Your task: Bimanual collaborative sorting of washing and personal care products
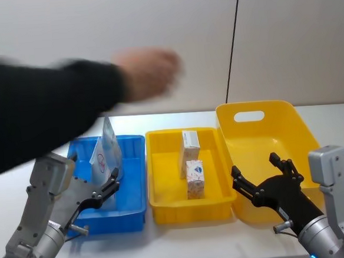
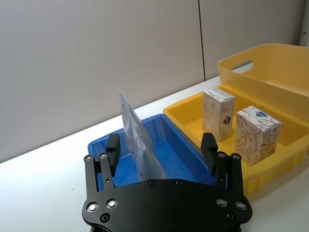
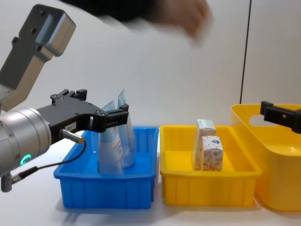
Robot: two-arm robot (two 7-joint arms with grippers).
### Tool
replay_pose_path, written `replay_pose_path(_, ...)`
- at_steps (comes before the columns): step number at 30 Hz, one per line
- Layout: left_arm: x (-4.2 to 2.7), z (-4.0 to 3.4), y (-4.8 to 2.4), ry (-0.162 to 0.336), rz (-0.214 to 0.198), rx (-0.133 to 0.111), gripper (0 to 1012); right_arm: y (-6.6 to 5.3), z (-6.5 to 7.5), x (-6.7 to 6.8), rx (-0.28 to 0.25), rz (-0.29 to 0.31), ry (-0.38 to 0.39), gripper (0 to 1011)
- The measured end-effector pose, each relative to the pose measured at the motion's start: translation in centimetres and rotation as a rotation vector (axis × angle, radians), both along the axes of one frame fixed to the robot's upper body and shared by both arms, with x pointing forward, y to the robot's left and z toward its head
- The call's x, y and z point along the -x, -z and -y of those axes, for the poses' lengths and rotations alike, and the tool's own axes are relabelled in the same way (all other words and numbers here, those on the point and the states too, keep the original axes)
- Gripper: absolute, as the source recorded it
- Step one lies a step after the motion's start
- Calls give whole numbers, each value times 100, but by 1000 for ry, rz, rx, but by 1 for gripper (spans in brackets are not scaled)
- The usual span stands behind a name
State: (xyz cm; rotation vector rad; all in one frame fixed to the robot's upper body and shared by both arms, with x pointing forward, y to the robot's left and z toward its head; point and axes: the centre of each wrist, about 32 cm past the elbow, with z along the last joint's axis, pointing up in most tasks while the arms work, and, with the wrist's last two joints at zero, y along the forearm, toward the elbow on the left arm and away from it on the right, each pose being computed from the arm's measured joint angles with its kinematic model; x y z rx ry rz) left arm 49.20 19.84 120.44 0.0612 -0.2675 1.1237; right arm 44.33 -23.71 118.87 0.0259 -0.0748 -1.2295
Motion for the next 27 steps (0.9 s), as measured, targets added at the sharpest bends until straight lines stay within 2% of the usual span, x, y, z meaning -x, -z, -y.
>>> replay_pose_path(27,0,0,0,0,0,0,1002,0,0,0,0,0,0,1004)
